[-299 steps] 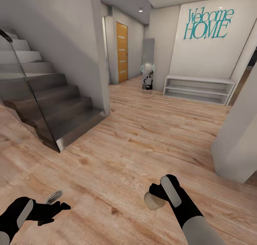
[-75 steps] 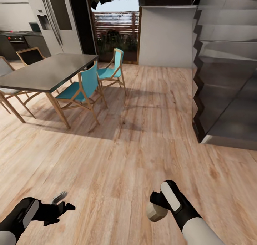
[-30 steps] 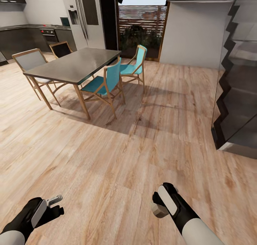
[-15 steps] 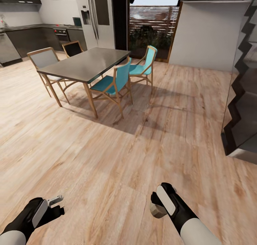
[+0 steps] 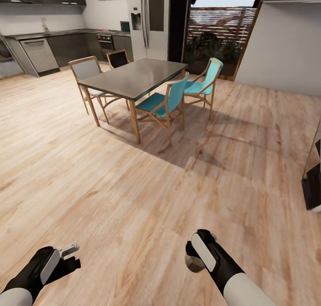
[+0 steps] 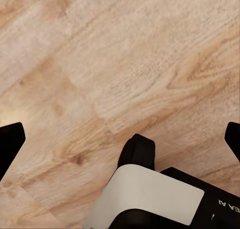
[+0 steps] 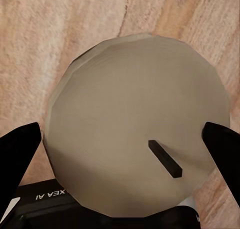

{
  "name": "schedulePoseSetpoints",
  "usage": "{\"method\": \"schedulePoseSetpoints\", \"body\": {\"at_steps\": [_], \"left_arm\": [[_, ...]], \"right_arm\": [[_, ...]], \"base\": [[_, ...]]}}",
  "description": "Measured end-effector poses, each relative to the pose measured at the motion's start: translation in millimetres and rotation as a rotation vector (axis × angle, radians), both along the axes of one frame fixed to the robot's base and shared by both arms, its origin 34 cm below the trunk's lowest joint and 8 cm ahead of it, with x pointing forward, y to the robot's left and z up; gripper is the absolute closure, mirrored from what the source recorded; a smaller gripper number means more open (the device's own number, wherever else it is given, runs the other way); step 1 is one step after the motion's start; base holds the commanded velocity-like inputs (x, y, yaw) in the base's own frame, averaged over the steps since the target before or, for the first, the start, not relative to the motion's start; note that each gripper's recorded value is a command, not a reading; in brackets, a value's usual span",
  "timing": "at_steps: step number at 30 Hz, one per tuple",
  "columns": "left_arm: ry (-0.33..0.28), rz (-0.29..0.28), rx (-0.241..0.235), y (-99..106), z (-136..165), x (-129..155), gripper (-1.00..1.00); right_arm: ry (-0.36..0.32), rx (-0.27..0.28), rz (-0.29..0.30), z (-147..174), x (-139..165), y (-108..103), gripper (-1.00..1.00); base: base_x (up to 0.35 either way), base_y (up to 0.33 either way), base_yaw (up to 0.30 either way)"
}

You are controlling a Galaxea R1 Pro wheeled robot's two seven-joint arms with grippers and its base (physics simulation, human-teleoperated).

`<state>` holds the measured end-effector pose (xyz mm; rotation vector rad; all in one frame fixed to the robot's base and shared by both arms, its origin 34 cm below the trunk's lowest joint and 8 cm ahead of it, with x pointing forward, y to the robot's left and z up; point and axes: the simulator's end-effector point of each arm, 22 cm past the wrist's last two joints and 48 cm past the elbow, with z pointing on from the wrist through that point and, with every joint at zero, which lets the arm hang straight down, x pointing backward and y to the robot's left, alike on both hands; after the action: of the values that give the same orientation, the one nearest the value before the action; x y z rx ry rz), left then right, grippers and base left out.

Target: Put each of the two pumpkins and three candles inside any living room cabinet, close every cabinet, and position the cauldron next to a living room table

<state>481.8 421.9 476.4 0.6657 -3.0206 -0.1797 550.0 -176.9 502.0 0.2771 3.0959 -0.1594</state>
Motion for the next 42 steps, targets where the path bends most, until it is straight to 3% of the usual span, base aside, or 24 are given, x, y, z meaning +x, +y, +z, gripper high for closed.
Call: {"method": "schedulePoseSetpoints", "body": {"at_steps": [31,42], "left_arm": [[-0.004,0.000,0.003,0.8,-0.1,0.8,-1.00],[-0.054,0.003,0.032,7.4,-0.7,10.3,-1.00]], "right_arm": [[0.002,0.004,0.002,0.0,-0.7,2.0,1.00],[0.002,0.003,0.003,0.1,-0.5,2.0,1.00]], "base": [[0.000,0.000,0.292],[0.258,0.000,0.292]]}}
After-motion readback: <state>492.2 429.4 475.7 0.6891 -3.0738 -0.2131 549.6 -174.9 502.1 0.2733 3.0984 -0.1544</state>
